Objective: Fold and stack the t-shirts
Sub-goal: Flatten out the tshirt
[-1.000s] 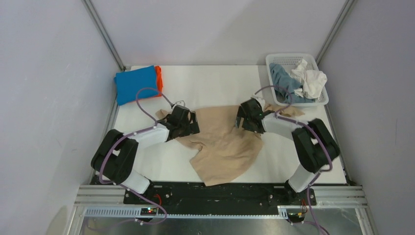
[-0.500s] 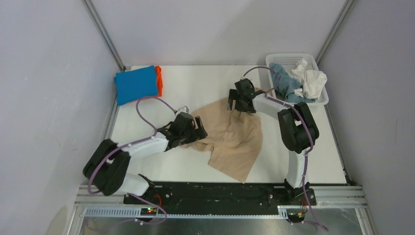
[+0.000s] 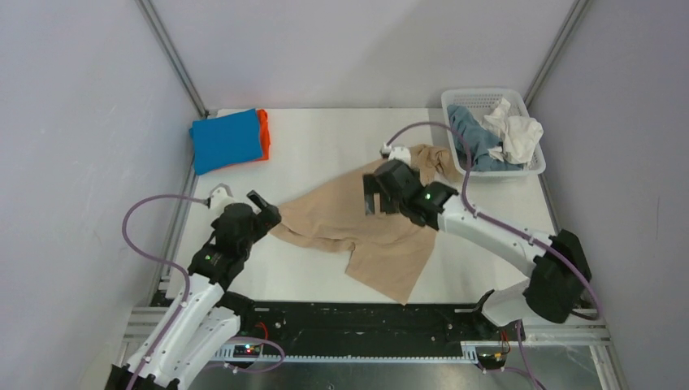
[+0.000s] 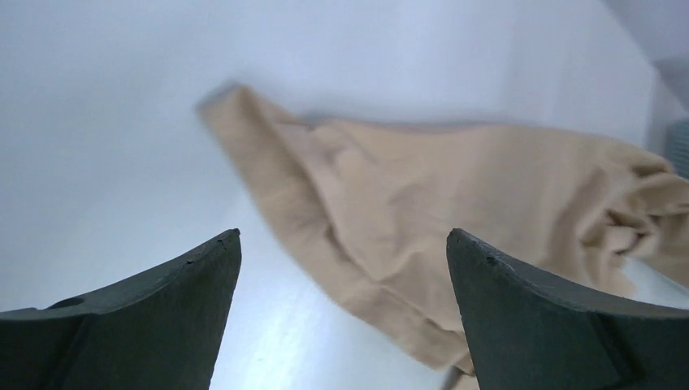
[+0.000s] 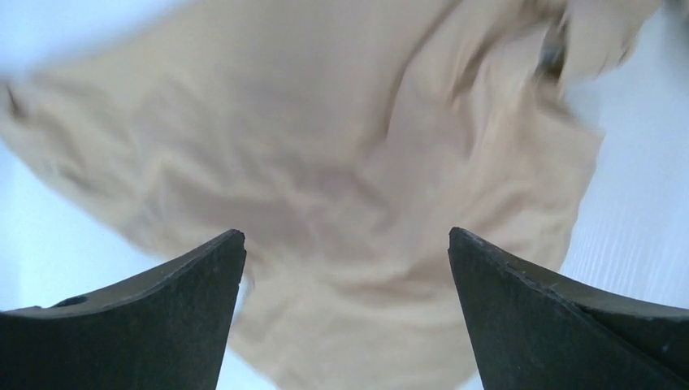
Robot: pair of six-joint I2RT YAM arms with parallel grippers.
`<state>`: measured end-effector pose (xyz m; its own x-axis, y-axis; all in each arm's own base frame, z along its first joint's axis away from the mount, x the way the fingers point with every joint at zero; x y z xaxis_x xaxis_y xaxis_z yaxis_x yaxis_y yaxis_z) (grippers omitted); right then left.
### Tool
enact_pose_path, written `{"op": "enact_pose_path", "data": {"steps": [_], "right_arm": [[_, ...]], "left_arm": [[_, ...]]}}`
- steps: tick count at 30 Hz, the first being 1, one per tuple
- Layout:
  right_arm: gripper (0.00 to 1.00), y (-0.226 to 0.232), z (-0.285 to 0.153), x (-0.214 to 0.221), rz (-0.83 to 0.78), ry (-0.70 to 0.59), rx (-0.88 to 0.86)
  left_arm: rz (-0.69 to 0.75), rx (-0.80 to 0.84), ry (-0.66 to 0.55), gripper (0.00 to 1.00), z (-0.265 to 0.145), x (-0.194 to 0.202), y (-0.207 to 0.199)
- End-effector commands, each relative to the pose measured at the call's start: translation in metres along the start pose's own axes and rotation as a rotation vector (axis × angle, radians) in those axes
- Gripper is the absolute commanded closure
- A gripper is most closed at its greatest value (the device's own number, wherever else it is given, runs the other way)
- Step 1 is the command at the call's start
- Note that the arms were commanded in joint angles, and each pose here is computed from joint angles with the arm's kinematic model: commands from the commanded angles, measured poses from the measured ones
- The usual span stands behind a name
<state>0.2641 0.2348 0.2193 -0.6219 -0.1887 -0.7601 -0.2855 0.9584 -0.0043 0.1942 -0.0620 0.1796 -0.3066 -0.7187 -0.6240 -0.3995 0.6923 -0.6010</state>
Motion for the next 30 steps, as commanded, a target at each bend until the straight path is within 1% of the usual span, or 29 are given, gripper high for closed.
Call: {"op": "enact_pose_path", "data": {"steps": [1,2,6,8,10,13,16,18,21,23,25,26,28,29,30], "right_arm": [[0.01,0.017,-0.031,0.08,-0.071,0.198,-0.06],[0.01,0.028,-0.042,0.096,-0.097,0.247,-0.104],[0.01,0.045,-0.071,0.156,-0.2,0.413,-0.196],[0.03,0.05,-0.079,0.179,-0.26,0.47,-0.213],[0.06,0.052,-0.078,0.196,-0.292,0.519,-0.196],[0.09,0.052,-0.07,0.208,-0.267,0.546,-0.153],[0.16,0.047,-0.061,0.221,-0.235,0.581,-0.129],[0.19,0.045,-0.057,0.229,-0.216,0.602,-0.131],[0.2,0.04,-0.051,0.236,-0.224,0.607,-0.091],[0.22,0.035,-0.043,0.241,-0.232,0.617,-0.046],[0.3,0.031,-0.036,0.241,-0.217,0.613,-0.009],[0.38,0.03,-0.033,0.24,-0.209,0.602,0.002],[0.47,0.027,-0.027,0.232,-0.163,0.575,0.009],[0.59,0.025,-0.027,0.228,-0.145,0.559,0.005],[0.65,0.021,-0.024,0.222,-0.121,0.538,0.016]], "left_arm": [[0.037,-0.171,-0.01,0.0,-0.002,0.001,0.038],[0.038,-0.189,-0.006,0.0,-0.001,0.002,0.041],[0.033,-0.223,0.019,0.0,0.003,0.007,0.046],[0.034,-0.239,0.024,0.0,0.006,0.009,0.047],[0.03,-0.251,0.028,0.0,0.008,0.01,0.047],[0.033,-0.261,0.038,0.0,0.009,0.011,0.048],[0.026,-0.254,0.045,0.0,0.008,0.013,0.049],[0.023,-0.247,0.035,0.0,0.007,0.012,0.05],[0.017,-0.232,0.022,0.0,0.004,0.012,0.051],[0.015,-0.225,0.018,0.0,0.003,0.011,0.051],[0.018,-0.223,0.015,0.0,0.003,0.01,0.05],[0.021,-0.225,0.016,0.0,0.003,0.01,0.05],[0.024,-0.232,0.017,0.0,0.004,0.01,0.05],[0.024,-0.236,0.017,0.0,0.004,0.01,0.051],[0.027,-0.242,0.019,0.0,0.005,0.01,0.051]]}}
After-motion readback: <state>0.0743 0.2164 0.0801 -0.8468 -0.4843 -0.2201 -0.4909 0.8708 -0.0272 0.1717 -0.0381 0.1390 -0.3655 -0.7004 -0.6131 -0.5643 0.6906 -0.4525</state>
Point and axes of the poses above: each gripper's point midway between its finger pads, its own z axis out along the fingers, its own y axis along the line the jaws close on, x = y × z, the point moved 7 cm from there along -z, back along the fingers, and after that the axes turned 10 degrees about -z, right-handed, at the moved point
